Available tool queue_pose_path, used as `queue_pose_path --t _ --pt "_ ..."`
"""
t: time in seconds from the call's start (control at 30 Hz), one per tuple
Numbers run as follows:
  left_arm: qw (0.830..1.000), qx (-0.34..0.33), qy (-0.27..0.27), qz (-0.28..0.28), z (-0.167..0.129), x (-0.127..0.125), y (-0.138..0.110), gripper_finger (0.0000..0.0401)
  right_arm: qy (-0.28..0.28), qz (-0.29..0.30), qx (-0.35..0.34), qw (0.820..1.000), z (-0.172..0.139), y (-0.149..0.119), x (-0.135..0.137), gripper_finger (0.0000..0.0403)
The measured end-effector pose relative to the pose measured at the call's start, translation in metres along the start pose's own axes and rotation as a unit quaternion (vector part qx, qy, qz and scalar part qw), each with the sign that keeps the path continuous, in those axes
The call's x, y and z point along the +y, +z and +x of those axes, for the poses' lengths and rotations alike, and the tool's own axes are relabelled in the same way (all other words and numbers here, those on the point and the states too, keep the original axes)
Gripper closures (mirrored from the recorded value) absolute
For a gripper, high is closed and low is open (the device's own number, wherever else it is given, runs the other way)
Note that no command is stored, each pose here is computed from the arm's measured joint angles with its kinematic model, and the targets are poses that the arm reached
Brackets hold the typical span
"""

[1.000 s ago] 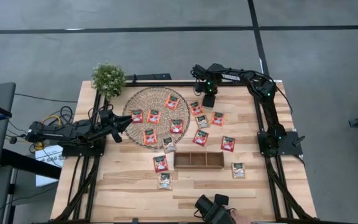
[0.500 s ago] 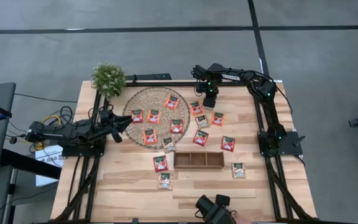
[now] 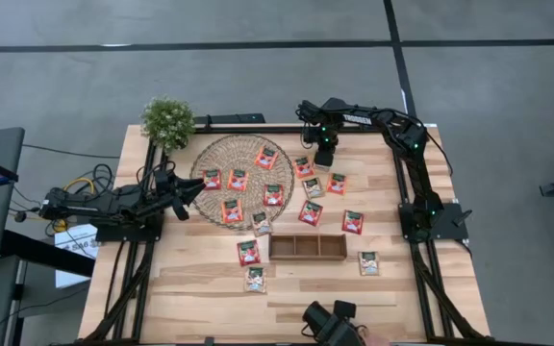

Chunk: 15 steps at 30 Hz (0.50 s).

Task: Pick & Place Tea
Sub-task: Put the brown tea bag into the right slot of the wooden organizer

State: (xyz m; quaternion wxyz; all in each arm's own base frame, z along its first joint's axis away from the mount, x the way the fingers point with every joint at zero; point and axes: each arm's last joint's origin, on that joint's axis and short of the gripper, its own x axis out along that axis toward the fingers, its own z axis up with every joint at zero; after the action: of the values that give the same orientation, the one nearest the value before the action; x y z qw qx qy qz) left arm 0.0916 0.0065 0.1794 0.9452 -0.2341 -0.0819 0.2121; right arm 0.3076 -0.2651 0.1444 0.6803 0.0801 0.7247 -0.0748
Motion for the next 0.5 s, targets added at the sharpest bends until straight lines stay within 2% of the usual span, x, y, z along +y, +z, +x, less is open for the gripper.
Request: queue_pose_path --t 0.13,0.33,0.5 --pt "1.000 0.000 0.000 0.000 0.000 0.000 0.000 0.0291 -0.003 0.001 0.001 1.000 0.000 0.000 0.000 0.0402" --pt "1.000 0.000 0.000 0.000 0.000 0.000 0.000 0.0291 -0.046 0.004 0.019 0.999 0.000 -0.003 -0.008 0.0402" --pt "1.000 0.000 0.000 0.000 0.000 0.000 0.000 0.0291 -0.046 0.013 0.022 0.999 0.000 -0.007 -0.014 0.0402"
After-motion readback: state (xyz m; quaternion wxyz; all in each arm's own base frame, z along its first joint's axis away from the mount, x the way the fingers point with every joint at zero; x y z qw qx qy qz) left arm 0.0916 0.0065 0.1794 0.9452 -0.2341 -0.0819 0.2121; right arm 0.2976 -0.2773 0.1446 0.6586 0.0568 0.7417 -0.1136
